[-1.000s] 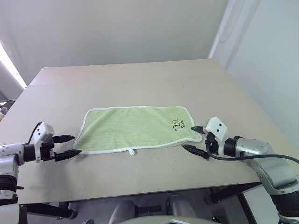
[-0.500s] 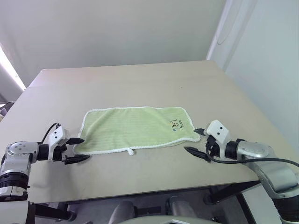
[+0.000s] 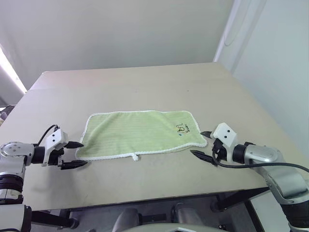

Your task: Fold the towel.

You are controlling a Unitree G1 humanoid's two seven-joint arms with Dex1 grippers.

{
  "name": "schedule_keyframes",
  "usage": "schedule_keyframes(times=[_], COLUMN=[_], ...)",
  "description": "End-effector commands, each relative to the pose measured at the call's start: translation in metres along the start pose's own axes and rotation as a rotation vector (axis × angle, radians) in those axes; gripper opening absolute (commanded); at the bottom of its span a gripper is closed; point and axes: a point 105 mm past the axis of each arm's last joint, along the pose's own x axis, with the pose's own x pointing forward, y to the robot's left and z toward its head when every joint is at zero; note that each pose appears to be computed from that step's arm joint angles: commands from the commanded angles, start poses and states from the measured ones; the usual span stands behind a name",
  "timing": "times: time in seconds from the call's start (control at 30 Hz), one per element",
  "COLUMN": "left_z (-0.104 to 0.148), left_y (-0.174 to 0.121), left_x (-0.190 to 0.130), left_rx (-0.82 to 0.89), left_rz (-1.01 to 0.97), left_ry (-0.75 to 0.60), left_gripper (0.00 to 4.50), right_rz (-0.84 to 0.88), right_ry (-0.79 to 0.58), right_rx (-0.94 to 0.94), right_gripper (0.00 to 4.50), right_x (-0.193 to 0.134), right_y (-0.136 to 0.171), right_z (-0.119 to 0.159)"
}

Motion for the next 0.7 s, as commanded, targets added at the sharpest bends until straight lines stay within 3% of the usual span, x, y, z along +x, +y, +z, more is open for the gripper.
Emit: schedule_keyframes(times=[0.03, 0.17, 0.27, 0.63, 0.7], left_z=[0.0048, 0.0036, 0.0045, 0.0036, 0.0053], left_y=[0.006, 0.0067, 0.0073, 0.0051, 0.0058], left_x=[-0.0051, -0.0018, 0.0006, 0.0036, 0.0029], left_rx=[0.064, 0.063, 0.063, 0.065, 0.048], left_rz=[0.02, 0.015, 0.007, -0.026, -0.026], left_ry=[0.037, 0.044, 0.039, 0.038, 0.027], left_gripper=[4.5, 4.5, 3.89, 0.02, 0.02], right_rz=[-0.019, -0.024, -0.027, -0.034, -0.032], right_ry=[-0.036, -0.036, -0.037, -0.017, -0.009], right_rx=[-0.038, -0.041, -0.042, -0.051, -0.055], right_gripper=[4.46, 4.46, 4.5, 4.5, 4.5], right_x=[-0.0005, -0.0004, -0.0006, -0.0039, -0.0043], right_y=[-0.0047, -0.0051, -0.0054, -0.0047, -0.0048], right_z=[0.0113, 0.0113, 0.0114, 0.0068, 0.0054])
